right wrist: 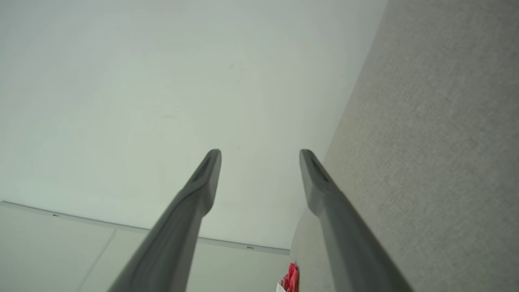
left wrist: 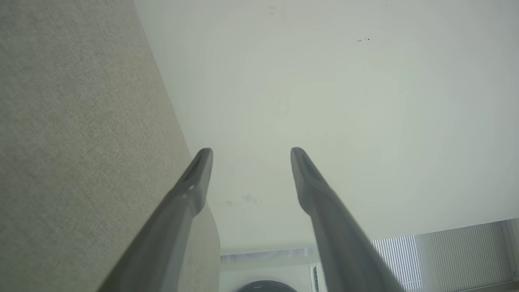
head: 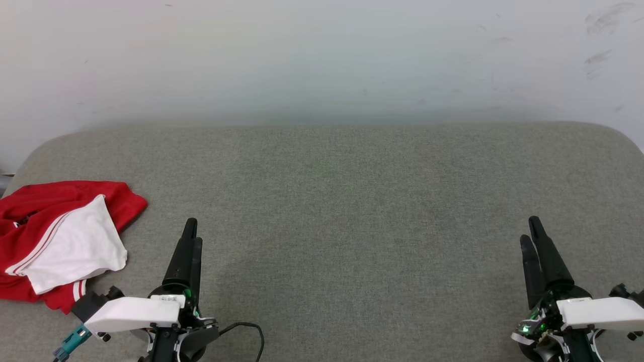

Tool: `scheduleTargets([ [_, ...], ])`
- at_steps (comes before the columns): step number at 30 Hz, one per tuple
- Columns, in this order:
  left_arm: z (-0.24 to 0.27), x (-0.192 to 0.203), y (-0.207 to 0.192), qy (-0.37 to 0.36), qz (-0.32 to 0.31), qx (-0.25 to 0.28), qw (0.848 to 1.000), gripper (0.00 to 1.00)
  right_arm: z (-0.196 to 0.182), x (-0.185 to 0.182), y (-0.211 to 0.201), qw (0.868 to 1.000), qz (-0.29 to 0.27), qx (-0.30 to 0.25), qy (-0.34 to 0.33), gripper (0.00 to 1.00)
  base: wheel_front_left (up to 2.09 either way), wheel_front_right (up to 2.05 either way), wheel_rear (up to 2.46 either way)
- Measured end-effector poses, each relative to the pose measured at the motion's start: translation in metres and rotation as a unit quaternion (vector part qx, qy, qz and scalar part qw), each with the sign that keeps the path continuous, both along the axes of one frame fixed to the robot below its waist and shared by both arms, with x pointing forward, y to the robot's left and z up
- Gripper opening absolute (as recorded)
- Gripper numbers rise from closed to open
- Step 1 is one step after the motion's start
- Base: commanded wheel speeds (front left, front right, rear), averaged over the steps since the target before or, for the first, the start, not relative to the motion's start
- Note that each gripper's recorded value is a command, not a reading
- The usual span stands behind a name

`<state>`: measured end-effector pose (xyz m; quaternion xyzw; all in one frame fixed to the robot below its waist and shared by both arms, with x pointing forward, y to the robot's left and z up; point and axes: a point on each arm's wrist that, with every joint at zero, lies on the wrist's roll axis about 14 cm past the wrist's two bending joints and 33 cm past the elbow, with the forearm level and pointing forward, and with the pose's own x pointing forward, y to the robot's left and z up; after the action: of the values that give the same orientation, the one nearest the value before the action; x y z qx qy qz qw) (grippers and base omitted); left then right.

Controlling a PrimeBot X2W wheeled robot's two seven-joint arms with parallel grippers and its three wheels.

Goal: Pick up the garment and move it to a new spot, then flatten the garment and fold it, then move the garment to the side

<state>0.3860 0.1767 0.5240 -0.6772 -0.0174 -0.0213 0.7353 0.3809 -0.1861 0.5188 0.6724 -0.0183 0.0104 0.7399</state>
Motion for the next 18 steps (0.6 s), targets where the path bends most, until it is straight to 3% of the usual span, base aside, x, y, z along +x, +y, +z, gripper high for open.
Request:
scheduleTargets([
  [9,0.009,0.000,-0.007,-0.017,0.000,0.080,0.997,1.00,0.000,-0.002,-0.003,0.996,-0.010,-0.094,-0.001,1.00,0.00,0.00,0.00],
  [18,0.016,-0.001,-0.011,-0.032,0.003,0.176,0.984,1.00,0.003,-0.003,-0.001,0.980,-0.015,-0.198,-0.007,1.00,0.00,0.00,0.00],
])
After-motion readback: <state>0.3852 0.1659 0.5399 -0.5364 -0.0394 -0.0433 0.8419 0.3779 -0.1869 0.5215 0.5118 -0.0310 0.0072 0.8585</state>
